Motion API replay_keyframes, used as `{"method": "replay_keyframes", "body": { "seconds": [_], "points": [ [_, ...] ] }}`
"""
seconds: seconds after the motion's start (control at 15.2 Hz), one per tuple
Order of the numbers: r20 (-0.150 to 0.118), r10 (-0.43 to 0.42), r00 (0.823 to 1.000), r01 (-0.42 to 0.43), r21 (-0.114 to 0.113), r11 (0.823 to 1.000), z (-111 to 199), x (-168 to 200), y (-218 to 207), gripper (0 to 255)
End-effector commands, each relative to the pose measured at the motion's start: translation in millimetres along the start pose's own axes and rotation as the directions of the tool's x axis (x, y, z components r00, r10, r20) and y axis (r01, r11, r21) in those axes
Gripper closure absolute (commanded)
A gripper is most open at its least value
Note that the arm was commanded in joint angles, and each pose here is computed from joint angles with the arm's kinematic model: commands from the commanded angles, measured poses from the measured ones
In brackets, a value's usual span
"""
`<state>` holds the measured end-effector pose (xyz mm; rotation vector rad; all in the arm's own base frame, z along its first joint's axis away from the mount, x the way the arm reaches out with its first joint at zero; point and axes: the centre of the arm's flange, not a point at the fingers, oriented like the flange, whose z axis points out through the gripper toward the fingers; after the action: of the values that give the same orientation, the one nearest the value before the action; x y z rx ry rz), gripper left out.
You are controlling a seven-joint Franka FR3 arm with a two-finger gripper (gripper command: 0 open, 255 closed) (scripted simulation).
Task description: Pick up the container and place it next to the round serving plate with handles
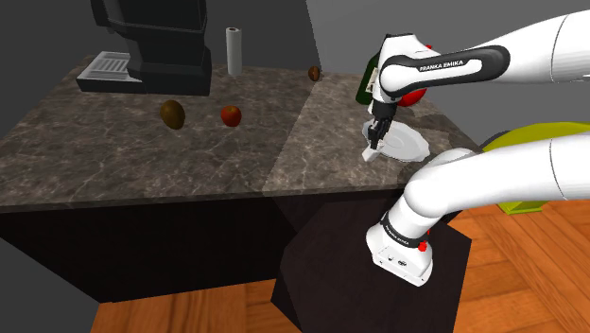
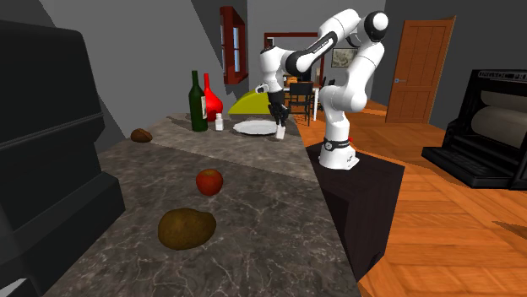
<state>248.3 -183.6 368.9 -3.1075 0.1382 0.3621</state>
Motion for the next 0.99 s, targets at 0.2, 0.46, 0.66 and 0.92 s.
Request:
{"method": "replay_keyframes", "body": {
  "seconds": [0.2,0.46,0.66,0.92],
  "points": [
    [0.0,0.0,1.0,0.0,0.0,1.0,0.0,0.0,0.0,0],
    [0.0,0.0,1.0,0.0,0.0,1.0,-13.2,0.0,0.0,0],
    [0.0,0.0,1.0,0.0,0.0,1.0,-50.0,0.0,0.0,0],
    [0.0,0.0,1.0,0.0,0.0,1.0,-50.0,0.0,0.0,0]
  ]
}}
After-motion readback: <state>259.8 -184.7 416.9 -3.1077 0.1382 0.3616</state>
